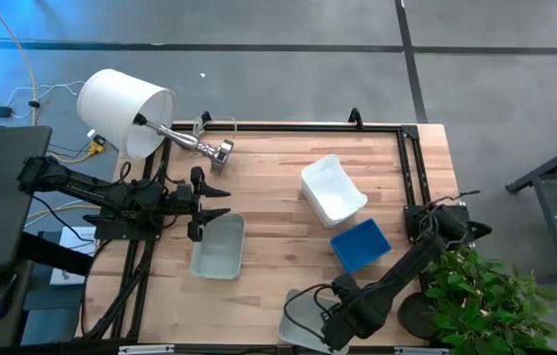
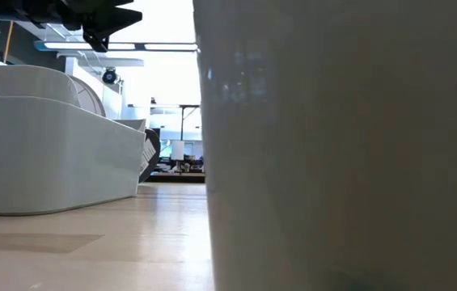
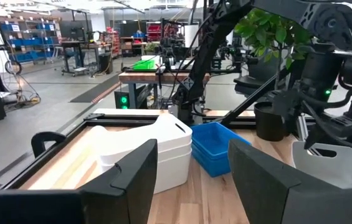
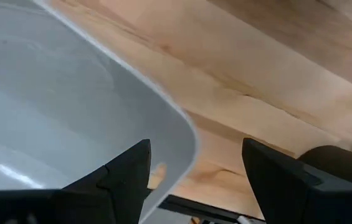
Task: Stack baskets by color
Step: Stack the bottom gray bin on top of the gray bin
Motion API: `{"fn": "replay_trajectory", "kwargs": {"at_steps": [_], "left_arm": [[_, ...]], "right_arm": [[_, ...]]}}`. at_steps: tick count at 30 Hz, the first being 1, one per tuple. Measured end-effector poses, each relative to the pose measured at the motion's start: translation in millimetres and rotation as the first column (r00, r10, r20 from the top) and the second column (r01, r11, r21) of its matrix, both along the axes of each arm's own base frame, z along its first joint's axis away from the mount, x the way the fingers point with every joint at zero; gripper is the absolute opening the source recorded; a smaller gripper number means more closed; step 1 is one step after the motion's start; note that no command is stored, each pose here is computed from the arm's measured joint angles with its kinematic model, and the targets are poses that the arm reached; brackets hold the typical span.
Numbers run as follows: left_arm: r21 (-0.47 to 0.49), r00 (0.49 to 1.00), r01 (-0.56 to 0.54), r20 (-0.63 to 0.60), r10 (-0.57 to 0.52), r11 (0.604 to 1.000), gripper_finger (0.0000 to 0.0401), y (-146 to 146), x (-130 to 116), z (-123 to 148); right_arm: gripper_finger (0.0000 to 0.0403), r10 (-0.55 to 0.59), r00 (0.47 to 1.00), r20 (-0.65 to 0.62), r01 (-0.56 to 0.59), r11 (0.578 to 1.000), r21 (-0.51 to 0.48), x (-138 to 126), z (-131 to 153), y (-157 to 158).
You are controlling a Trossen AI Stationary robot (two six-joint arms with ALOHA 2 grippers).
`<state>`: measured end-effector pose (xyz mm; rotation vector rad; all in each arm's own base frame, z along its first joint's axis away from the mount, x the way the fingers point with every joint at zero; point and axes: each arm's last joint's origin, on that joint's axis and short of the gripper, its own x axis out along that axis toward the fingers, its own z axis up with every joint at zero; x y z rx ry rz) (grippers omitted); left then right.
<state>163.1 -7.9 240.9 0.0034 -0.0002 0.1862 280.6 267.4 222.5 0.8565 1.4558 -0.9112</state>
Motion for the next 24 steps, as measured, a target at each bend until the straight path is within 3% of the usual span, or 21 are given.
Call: {"fn": "replay_trajectory", "kwargs": {"at_steps": [6,11,18,24], "left_arm": [[0.0,1.0,0.0,0.001,0.0,1.0,0.0184,0.0,0.0,0.1],[0.0,1.0,0.0,0.001,0.0,1.0,0.0184,0.0,0.0,0.1],[0.0,1.0,0.0,0.005,0.0,1.0,0.0184,0.0,0.0,0.5],[0.0,1.0,0.0,0.005,0.0,1.0,0.0184,0.0,0.0,0.5]], "right_arm": [[0.024,-0.003,1.0,0.022,0.003,1.0,0.0,1.3,-2.0,0.6],[0.0222,-0.007,0.998,0.059,0.005,1.0,0.03,3.3,-22.4,2.2],[0.0176,-0.008,1.0,-0.004,0.008,1.0,0.022,-2.5,-39.8,-4.1],[0.0113,0.001,1.0,0.012,-0.001,1.0,0.006,-1.9,-39.9,-4.6]]}}
